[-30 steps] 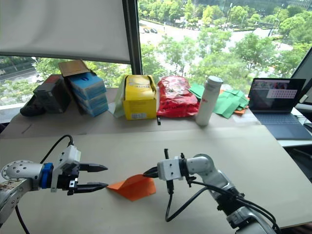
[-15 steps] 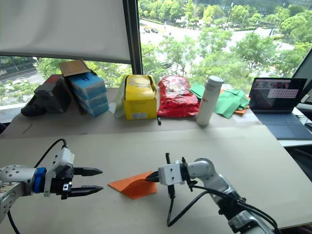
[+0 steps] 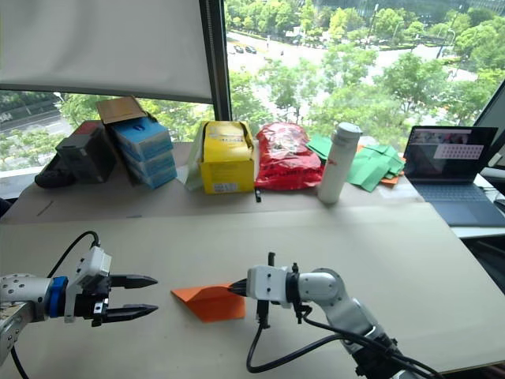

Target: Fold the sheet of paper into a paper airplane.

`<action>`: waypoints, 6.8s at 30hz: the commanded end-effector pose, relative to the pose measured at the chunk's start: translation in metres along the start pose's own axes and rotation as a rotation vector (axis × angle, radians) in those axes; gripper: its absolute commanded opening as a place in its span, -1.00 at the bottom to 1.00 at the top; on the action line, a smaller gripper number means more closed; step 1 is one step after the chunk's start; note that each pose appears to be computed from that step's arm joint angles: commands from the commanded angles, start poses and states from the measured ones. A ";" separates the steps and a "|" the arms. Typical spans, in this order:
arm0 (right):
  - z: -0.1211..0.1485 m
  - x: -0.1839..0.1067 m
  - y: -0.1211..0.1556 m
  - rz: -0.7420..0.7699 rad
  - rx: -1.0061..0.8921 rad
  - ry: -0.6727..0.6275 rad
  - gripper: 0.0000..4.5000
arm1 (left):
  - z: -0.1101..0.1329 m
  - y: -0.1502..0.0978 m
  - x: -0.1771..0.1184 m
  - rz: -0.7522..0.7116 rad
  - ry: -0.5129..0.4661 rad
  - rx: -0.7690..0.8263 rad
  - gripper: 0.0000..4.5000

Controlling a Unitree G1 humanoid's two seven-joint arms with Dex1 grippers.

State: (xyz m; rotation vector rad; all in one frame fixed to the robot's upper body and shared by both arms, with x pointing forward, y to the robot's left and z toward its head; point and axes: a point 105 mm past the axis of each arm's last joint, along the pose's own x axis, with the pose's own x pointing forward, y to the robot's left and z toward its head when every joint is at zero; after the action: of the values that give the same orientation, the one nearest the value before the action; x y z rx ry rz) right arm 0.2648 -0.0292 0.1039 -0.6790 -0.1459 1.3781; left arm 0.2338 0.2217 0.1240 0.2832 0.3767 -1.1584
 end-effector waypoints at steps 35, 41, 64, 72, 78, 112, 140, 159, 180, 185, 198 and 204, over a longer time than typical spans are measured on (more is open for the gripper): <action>0.034 -0.022 0.002 -0.021 0.090 -0.053 0.62 | -0.005 0.018 0.093 -0.092 0.089 0.202 -0.99; 0.034 -0.021 0.010 0.019 0.083 -0.037 0.62 | -0.010 0.009 0.097 -0.135 0.133 0.247 -0.99; 0.013 -0.005 0.016 0.063 -0.059 0.052 -0.21 | 0.016 0.002 0.091 -0.139 0.156 0.294 -1.00; 0.009 0.000 0.014 0.080 -0.037 0.058 -0.98 | 0.017 0.001 0.090 -0.137 0.167 0.309 -1.00; 0.005 0.003 0.007 0.066 0.052 0.063 -0.98 | 0.009 0.002 0.089 -0.142 0.189 0.308 -1.00; -0.055 0.022 0.005 0.105 0.210 0.370 -0.98 | 0.024 0.005 0.062 -0.136 0.096 0.260 -1.00; -0.009 0.031 -0.023 -0.002 0.263 0.196 0.18 | -0.022 0.007 0.089 -0.141 0.200 0.268 -1.00; 0.008 0.043 -0.001 0.096 0.189 0.116 -0.98 | -0.015 0.005 0.091 -0.143 0.200 0.281 -1.00; -0.039 0.043 0.022 0.182 0.281 0.311 -0.98 | -0.010 0.008 0.087 -0.124 0.217 0.303 -1.00; -0.046 0.034 0.023 0.167 0.301 0.350 -0.98 | -0.018 0.009 0.086 -0.125 0.224 0.306 -1.00; -0.061 0.003 0.034 0.145 0.364 0.440 -0.98 | -0.031 0.010 0.089 -0.135 0.234 0.319 -1.00; -0.067 -0.012 0.039 0.137 0.397 0.475 -0.98 | -0.035 0.010 0.092 -0.141 0.233 0.322 -1.00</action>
State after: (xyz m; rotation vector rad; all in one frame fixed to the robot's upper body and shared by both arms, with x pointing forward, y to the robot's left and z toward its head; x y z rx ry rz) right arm 0.2634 -0.0328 0.0695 -0.6769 0.3257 1.3482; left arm 0.2747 0.1543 0.0738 0.6719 0.3164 -1.3334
